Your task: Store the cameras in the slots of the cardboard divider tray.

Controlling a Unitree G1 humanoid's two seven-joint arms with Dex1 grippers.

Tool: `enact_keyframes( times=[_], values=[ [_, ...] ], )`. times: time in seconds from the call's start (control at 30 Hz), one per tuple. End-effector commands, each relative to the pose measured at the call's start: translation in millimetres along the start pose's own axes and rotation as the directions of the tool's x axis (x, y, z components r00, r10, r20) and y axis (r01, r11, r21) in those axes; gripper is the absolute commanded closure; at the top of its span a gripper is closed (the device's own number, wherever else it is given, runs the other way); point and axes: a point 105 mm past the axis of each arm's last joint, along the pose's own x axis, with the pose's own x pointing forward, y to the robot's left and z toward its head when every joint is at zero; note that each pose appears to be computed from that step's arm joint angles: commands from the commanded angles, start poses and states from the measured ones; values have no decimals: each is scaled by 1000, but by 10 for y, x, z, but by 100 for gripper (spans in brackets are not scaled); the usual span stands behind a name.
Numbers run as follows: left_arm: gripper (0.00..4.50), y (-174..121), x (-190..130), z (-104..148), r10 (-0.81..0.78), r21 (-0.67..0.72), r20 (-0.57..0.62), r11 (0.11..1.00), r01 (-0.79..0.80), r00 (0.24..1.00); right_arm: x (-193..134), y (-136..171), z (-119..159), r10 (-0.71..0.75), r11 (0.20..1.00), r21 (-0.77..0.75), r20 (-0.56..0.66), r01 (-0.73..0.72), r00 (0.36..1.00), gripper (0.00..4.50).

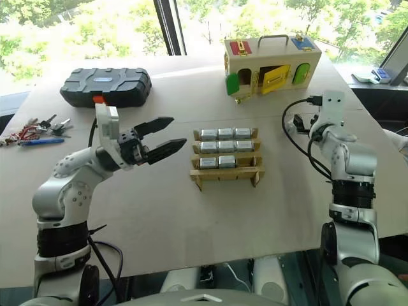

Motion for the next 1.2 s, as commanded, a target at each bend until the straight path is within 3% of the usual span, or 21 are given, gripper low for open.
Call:
enact_keyframes(
  times=[0.03, 0.4, 0.5, 0.7, 0.9, 1.0, 1.07, 1.13, 1.2],
  values=[
    [4, -45, -33, 126, 3, 56, 34, 998, -5, 999, 76, 85, 139, 23, 998, 59, 37, -25, 999, 0],
    [4, -106, -115, 111, 38, 69, 26, 997, -40, 999, 340, 131, -24, 3, 999, 49, -68, 0, 998, 0],
    [0, -114, -130, 110, 52, 69, 28, 996, -54, 998, 345, 168, -27, 22, 1000, 23, -83, -20, 996, 76],
    [0, -138, -142, 79, 65, 55, 32, 996, -67, 997, 330, 206, 48, 42, 999, -32, -64, -44, 997, 356],
    [0, -117, -63, 115, 97, 31, 64, 995, -99, 993, 177, 255, 138, 108, 973, -205, -20, -110, 994, 366],
    [0, -34, -14, 257, 163, -10, 129, 987, -163, 978, -78, 377, 260, 234, 919, -342, 72, -196, 969, 366],
    [0, -25, 15, 374, 174, -26, 170, 985, -172, 970, -378, 572, 343, 395, 862, -394, 126, -320, 910, 366],
    [0, -89, 16, 421, 134, -14, 177, 991, -134, 975, -718, 767, 345, 549, 760, -495, 143, -421, 823, 366],
    [0, -142, -19, 337, 103, -13, 122, 995, -102, 987, -1060, 933, 173, 690, 607, -576, 40, -547, 722, 366]
  ],
)
